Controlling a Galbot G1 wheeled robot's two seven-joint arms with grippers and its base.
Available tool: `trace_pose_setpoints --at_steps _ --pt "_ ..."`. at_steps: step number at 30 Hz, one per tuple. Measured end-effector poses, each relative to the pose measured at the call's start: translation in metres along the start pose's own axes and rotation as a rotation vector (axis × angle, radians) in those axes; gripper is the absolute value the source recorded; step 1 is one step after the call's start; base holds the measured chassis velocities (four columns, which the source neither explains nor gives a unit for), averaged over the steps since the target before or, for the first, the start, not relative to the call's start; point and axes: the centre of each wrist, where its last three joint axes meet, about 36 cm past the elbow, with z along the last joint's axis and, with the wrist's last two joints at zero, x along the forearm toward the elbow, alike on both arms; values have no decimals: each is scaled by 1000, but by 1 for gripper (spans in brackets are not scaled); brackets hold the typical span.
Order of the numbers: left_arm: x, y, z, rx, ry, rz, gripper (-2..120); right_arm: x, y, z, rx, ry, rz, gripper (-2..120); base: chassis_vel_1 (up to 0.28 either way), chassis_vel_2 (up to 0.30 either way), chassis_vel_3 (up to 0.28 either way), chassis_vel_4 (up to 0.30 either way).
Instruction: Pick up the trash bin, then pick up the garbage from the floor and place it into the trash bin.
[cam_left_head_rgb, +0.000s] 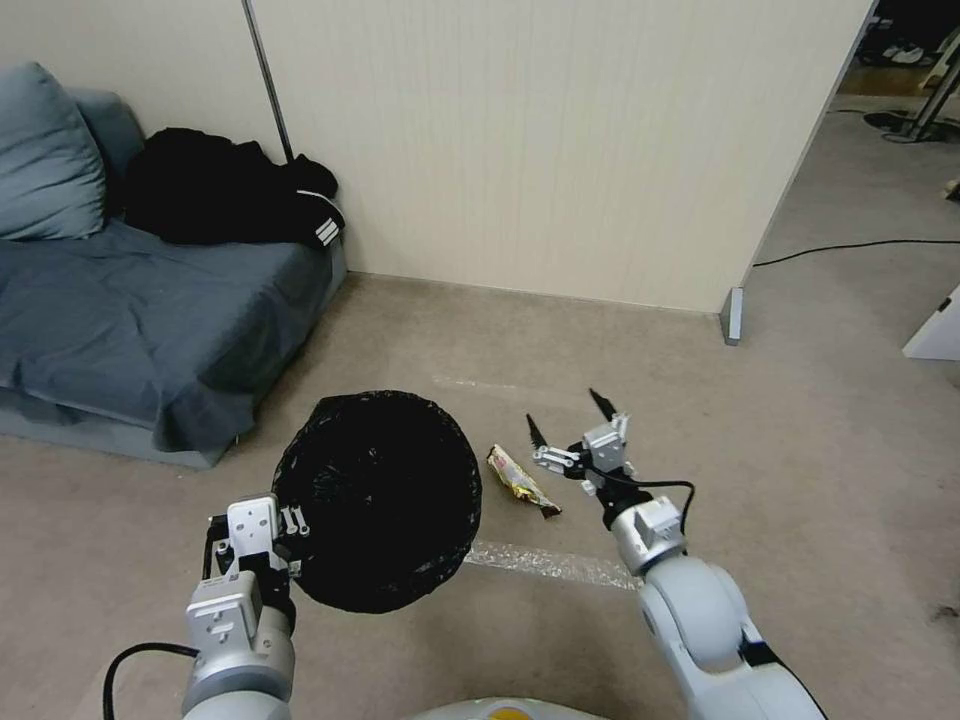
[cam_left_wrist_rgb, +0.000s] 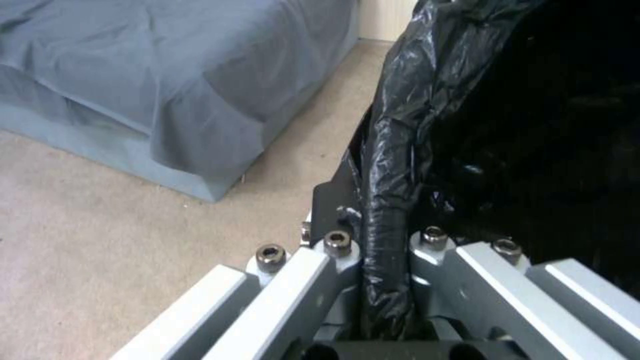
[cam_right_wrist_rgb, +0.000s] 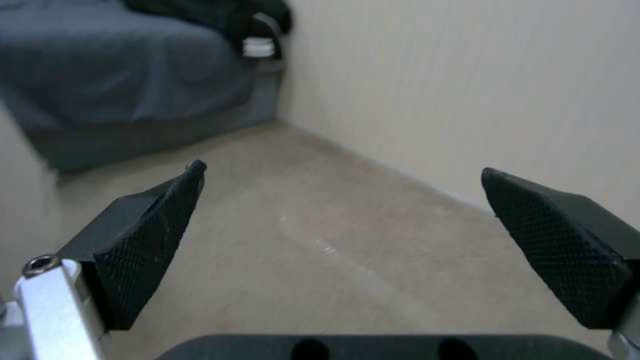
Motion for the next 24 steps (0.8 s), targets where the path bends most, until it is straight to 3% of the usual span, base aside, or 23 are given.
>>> trace_pose_setpoints --at_steps 12,24 --pt "2 0 2 -12 13 -6 0 -24 11 88 36 159 -109 100 0 0 0 0" --pt "3 -1 4 -16 8 -7 0 -32 -1 154 105 290 -114 100 0 0 0 0"
